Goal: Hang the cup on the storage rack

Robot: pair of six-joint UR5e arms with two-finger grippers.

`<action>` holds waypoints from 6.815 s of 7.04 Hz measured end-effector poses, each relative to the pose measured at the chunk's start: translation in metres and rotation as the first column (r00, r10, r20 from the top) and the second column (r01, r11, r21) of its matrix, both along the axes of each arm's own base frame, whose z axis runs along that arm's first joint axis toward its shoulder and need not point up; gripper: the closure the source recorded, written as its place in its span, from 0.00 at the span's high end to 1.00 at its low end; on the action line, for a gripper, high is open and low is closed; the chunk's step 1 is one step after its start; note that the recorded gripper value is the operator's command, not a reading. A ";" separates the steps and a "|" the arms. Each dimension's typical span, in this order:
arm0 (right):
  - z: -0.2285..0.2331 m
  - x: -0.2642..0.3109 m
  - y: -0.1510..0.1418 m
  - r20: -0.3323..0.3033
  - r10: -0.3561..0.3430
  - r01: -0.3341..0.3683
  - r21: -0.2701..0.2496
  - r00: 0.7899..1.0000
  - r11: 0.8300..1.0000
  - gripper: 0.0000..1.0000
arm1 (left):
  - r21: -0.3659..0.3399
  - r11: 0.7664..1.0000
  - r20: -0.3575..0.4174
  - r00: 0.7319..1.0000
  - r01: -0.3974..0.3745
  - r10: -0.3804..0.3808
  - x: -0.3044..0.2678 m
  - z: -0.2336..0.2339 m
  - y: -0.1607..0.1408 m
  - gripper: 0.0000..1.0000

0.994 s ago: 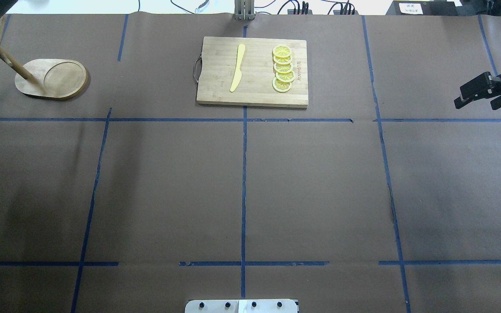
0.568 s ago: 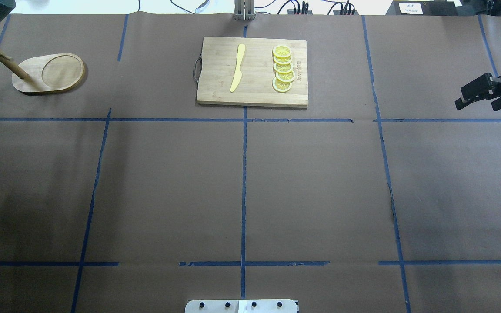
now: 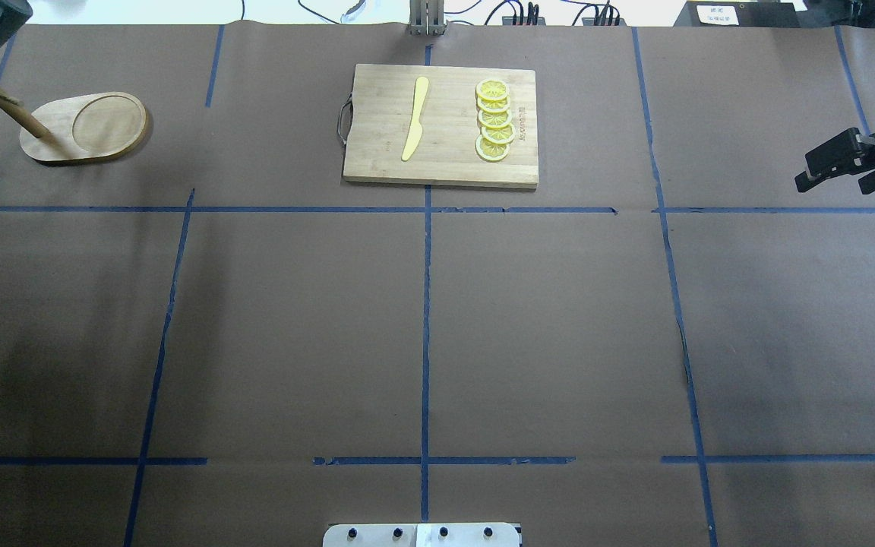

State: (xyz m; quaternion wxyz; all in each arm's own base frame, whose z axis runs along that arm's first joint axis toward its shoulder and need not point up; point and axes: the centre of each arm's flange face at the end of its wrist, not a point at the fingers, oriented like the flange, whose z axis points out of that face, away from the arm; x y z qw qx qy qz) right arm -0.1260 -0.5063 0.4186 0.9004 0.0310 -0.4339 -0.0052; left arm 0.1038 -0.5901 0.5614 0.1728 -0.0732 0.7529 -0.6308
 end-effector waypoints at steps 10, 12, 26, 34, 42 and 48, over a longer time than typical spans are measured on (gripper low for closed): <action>0.009 0.004 0.008 -0.008 0.001 -0.001 -0.013 1.000 1.000 1.00 | 0.405 0.752 0.914 0.222 -0.520 -0.339 0.023 -0.027 0.062 1.00; 0.010 0.004 0.008 -0.009 0.001 -0.001 -0.014 1.000 1.000 1.00 | 0.272 0.707 0.905 -0.075 -0.653 -0.418 0.004 0.004 0.067 1.00; 0.124 0.089 0.044 -0.087 -0.048 0.048 -0.005 0.995 0.999 1.00 | -0.256 0.234 0.922 -0.309 -0.938 -0.232 -0.137 0.055 0.075 1.00; 0.189 0.160 0.058 -0.099 0.051 -0.061 -0.098 0.994 0.993 1.00 | -0.373 0.181 0.905 -0.400 -0.910 -0.146 -0.144 0.078 0.123 1.00; 0.220 0.167 0.066 -0.113 0.014 -0.027 -0.118 0.993 0.993 1.00 | -0.362 0.174 0.900 -0.392 -0.916 -0.192 -0.131 0.116 0.129 1.00; 0.229 0.166 0.070 -0.108 0.012 -0.026 -0.133 0.994 0.991 1.00 | -0.388 0.080 0.917 -0.393 -0.918 -0.072 -0.115 0.101 0.126 1.00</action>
